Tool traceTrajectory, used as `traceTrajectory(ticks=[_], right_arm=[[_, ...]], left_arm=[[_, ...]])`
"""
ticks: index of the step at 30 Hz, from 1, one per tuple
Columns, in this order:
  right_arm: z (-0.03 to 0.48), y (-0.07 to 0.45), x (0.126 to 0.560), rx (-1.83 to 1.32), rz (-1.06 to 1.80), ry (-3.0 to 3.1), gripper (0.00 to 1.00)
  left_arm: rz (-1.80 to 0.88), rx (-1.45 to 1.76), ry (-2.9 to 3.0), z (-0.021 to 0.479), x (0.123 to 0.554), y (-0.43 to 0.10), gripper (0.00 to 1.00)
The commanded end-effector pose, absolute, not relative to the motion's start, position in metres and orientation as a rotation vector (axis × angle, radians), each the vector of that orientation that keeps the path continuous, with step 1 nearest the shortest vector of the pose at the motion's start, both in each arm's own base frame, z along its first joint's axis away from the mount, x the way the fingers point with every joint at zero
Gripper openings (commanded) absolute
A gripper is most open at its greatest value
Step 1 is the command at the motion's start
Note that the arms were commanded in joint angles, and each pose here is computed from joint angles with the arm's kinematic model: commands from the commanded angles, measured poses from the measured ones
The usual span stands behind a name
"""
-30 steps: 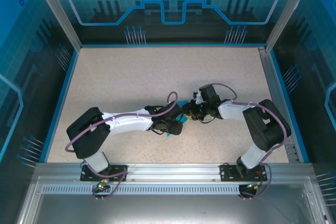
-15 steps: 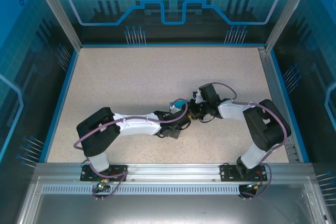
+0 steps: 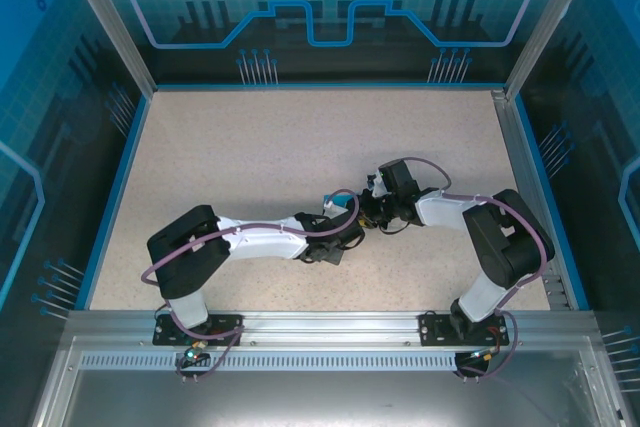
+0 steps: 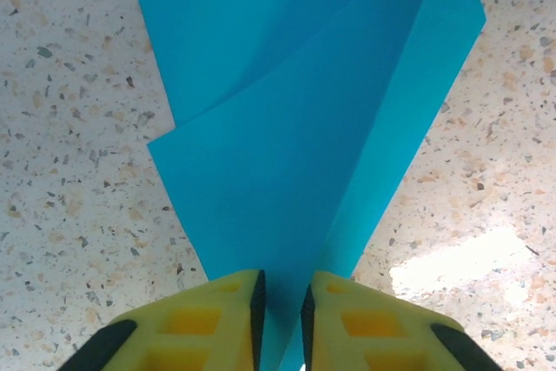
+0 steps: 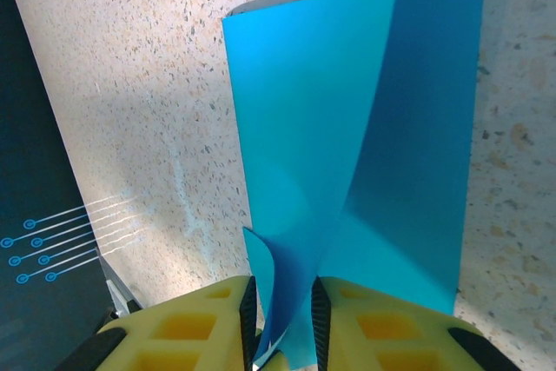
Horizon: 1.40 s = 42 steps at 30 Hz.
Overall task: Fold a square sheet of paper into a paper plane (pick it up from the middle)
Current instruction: Fourth fold the wing at the center of the table.
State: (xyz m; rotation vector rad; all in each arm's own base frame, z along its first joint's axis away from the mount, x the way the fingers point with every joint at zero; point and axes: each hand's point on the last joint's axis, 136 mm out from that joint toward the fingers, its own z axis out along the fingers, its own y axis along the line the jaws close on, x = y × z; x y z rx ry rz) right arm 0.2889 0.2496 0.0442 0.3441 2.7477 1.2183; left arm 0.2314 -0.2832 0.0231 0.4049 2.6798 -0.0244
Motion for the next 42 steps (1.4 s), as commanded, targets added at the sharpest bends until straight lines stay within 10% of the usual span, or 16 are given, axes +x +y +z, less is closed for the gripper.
traceTrajectory(ticks=[1,22,42], right_arm=[[0.053,0.254,0.286,0.286,1.216,2.749,0.26],[0.085,0.233,0.275,0.166,1.192,2.664,0.33],[0.070,0.276,0.275,0.091,1.215,2.731,0.41]], left_arm=[[0.005,0.408,2.663,0.027,0.234,-0.284,0.17],[-0.734,0.202,2.690,0.035,0.234,-0.286,0.10],[-0.794,0.309,2.648,0.044,0.235,-0.282,0.16]])
